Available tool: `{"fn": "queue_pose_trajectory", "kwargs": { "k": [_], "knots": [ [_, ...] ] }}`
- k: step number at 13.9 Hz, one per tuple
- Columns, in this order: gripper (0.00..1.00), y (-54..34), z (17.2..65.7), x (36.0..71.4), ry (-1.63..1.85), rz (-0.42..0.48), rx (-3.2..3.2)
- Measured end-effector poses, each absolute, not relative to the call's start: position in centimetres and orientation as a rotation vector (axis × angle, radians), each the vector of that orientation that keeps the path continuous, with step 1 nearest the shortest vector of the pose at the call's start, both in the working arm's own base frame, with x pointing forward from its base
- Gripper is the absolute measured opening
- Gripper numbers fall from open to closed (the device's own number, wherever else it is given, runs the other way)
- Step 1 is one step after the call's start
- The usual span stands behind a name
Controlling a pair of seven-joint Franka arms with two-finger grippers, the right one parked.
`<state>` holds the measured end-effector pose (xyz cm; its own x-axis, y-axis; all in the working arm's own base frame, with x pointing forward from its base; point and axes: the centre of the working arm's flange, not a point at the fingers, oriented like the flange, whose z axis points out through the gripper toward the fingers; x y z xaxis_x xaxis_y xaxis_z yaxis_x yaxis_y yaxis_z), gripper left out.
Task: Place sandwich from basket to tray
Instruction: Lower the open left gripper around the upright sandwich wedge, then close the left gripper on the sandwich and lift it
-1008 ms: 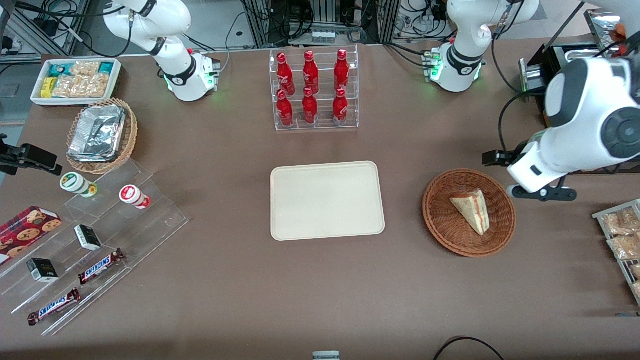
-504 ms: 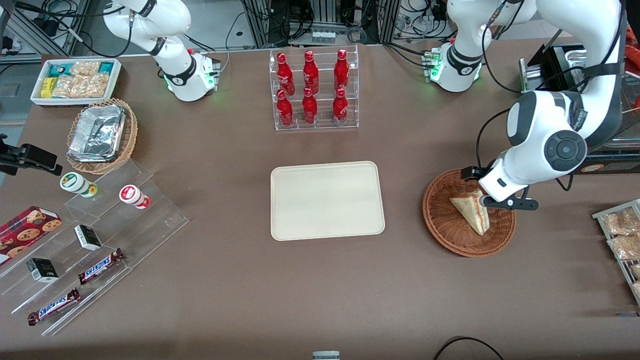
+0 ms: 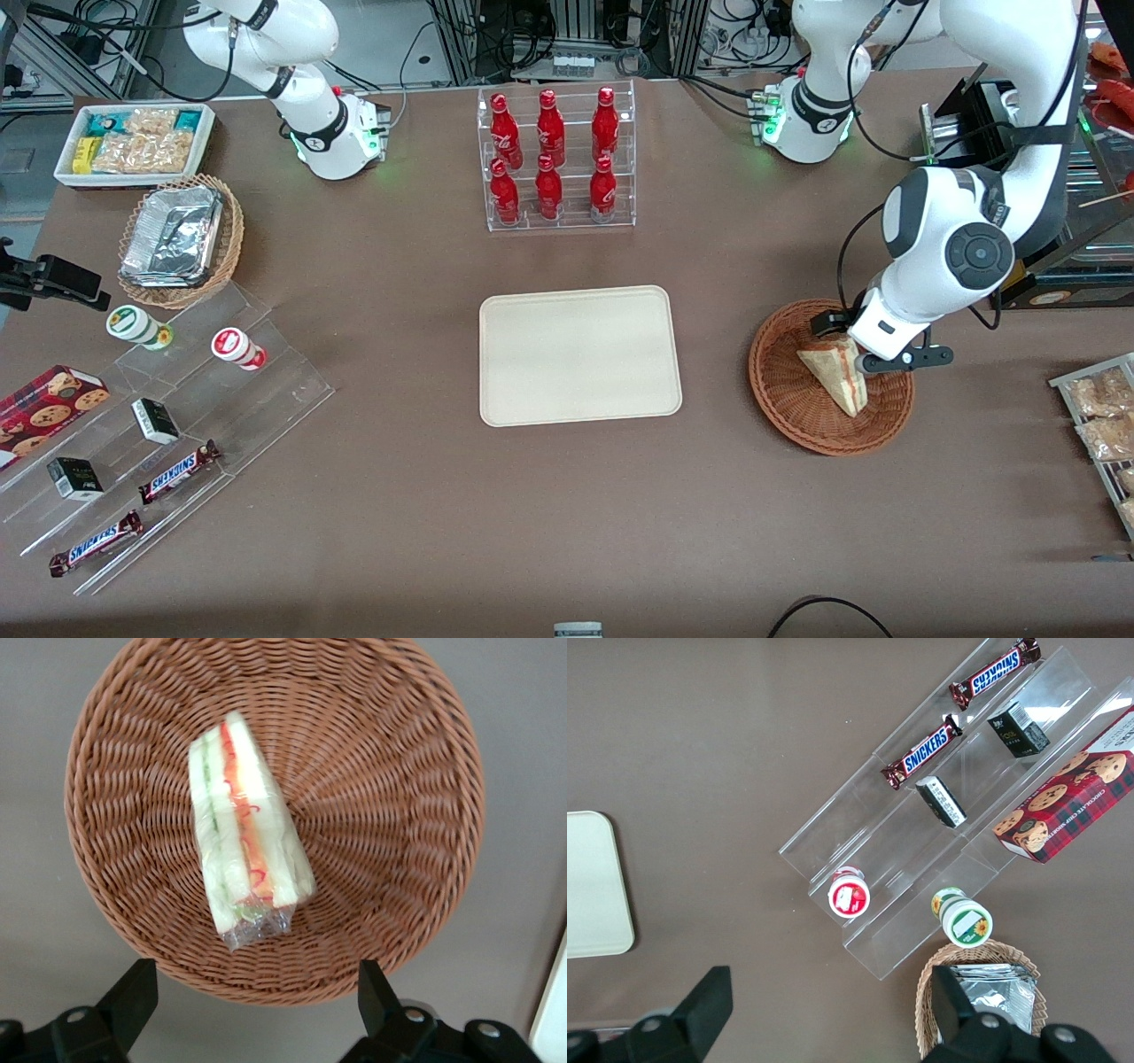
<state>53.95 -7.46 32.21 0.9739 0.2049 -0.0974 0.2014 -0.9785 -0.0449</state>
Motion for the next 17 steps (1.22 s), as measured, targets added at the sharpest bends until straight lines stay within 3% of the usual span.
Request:
{"fn": "queue_pose_trajectory", "kwargs": {
  "k": [3, 7, 17],
  "knots": [
    [1.0, -7.5, 32.3, 54.4, -0.671, 0.069, -3.042],
    [1.0, -4.5, 32.7, 55.3, -0.891, -0.033, -3.011],
    [1.0, -4.1, 29.1, 55.0, -0.993, -0.005, -2.975]
  ]
}}
